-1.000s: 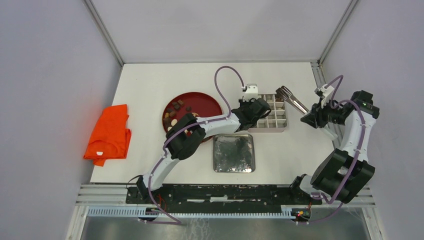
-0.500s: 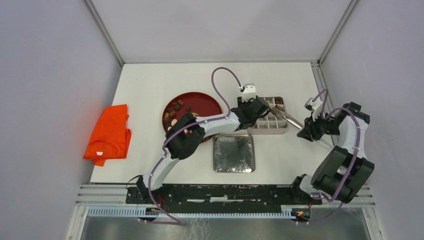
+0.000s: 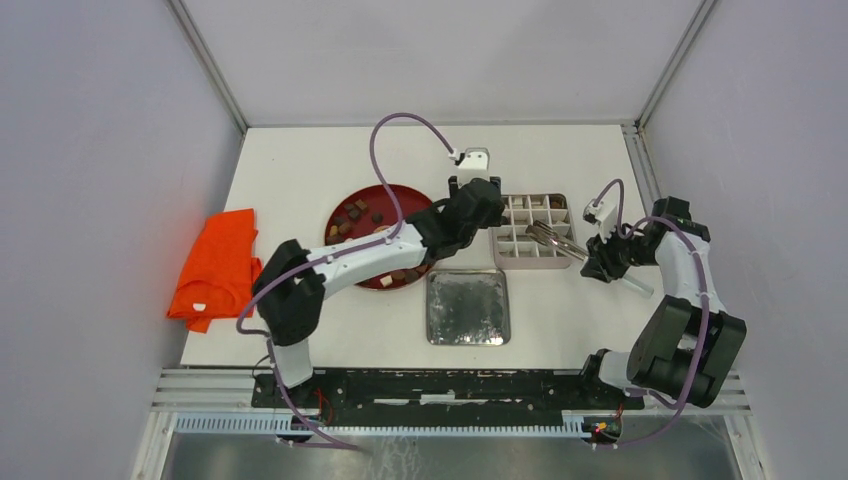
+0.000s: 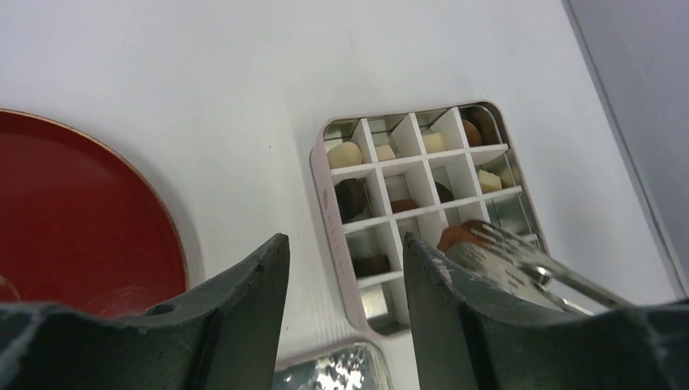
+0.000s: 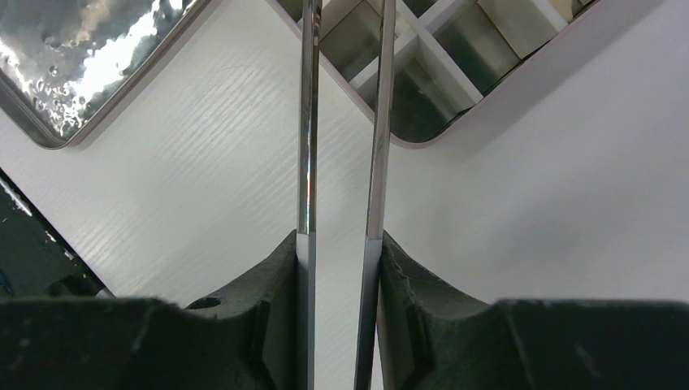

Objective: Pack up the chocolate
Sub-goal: Place the fake chocolate in the packing box, then pick up the fake chocolate from the plate.

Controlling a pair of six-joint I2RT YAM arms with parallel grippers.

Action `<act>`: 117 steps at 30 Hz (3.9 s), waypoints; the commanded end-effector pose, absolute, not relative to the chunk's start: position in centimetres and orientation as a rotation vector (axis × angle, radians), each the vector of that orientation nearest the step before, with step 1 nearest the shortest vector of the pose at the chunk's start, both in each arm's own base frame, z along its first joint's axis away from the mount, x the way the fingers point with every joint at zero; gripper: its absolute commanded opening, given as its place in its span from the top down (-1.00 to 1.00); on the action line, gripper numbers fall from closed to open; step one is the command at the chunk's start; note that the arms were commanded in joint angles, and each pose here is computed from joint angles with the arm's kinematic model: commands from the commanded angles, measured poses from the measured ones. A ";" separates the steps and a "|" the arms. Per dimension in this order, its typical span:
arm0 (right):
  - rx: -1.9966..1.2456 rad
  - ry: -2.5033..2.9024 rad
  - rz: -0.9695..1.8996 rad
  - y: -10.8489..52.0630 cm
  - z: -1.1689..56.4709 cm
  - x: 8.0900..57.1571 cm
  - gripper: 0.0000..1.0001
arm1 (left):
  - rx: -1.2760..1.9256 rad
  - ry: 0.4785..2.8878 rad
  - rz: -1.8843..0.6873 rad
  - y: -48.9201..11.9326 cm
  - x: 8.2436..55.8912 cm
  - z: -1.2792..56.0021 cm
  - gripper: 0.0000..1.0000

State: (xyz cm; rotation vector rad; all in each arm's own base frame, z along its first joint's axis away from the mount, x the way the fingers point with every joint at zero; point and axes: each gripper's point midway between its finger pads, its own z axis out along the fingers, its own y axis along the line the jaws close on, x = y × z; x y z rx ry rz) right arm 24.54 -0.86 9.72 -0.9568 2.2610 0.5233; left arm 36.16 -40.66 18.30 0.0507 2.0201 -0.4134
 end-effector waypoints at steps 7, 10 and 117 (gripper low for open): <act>-0.976 2.254 0.456 -0.5 10.2 25.8 0.75 | 0.171 2.030 -0.379 -34.7 31.8 19.9 -0.21; -0.986 2.261 0.455 -0.2 10.0 25.6 0.71 | 0.155 2.039 -0.392 -33.4 30.9 19.7 -0.21; -1.983 1.750 0.374 32.2 8.8 32.4 0.18 | -0.158 2.076 0.137 -1.0 31.3 19.6 -0.72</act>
